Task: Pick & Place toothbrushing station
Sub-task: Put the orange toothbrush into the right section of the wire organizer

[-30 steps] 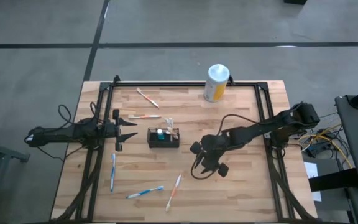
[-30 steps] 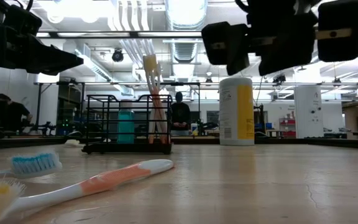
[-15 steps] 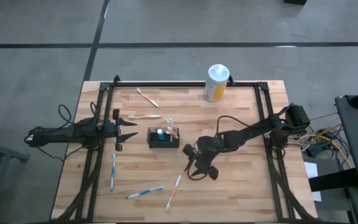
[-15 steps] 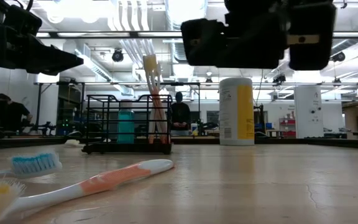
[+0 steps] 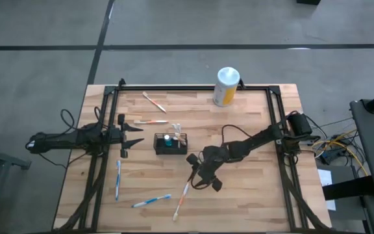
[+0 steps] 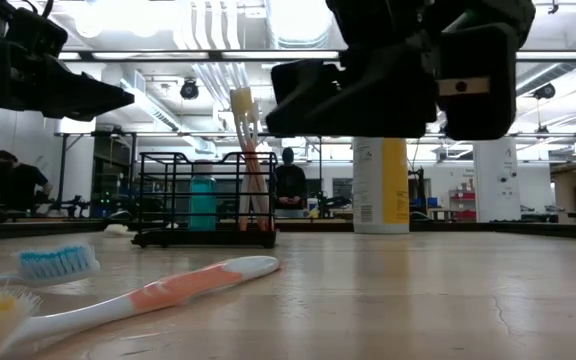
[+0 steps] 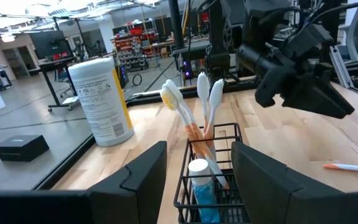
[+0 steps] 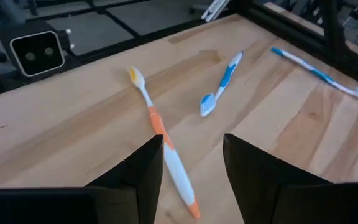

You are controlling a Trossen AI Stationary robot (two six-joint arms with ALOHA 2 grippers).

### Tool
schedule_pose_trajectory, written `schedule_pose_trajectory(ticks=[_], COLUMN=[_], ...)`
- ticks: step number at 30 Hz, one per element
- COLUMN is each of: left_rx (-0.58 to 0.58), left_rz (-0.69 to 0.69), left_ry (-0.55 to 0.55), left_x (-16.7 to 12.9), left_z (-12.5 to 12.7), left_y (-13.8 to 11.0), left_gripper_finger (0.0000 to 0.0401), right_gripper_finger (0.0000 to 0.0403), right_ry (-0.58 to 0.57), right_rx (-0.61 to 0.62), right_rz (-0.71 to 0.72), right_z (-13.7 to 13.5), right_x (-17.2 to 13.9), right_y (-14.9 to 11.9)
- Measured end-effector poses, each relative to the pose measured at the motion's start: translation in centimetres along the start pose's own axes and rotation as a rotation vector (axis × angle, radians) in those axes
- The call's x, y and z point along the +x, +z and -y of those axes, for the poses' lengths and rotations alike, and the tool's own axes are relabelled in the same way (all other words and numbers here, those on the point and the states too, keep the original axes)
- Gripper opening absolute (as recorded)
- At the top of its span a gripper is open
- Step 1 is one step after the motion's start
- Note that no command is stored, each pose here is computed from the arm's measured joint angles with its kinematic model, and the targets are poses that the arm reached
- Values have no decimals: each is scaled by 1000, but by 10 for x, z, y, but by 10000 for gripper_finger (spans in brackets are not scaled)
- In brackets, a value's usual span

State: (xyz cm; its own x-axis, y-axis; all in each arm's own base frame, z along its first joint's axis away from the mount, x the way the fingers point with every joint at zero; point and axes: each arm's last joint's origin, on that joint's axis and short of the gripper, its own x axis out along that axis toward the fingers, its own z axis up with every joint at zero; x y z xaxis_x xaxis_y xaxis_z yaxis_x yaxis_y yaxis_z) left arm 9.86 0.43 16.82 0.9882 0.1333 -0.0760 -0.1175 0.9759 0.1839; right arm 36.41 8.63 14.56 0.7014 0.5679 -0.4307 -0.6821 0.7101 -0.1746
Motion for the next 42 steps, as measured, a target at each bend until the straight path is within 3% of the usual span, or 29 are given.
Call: schedule_pose_trajectory(ticks=[15,28,33,42], left_rx=[0,0,0,0], left_rz=[-2,-2,-2,-2], left_ry=[0,0,0,-1], left_x=[0,0,0,0], left_z=[0,0,0,0], left_y=[0,0,0,0], left_gripper_finger=[186,187,186,186], right_gripper_finger=[164,164,164,164], right_ry=[-64,-31,2,16], right_rx=[88,69,89,56], right_rz=[194,169,69,22], right_z=[-13,-12,-10,-7], right_x=[13,32,39,44], right_y=[-44,-53,-55,-52])
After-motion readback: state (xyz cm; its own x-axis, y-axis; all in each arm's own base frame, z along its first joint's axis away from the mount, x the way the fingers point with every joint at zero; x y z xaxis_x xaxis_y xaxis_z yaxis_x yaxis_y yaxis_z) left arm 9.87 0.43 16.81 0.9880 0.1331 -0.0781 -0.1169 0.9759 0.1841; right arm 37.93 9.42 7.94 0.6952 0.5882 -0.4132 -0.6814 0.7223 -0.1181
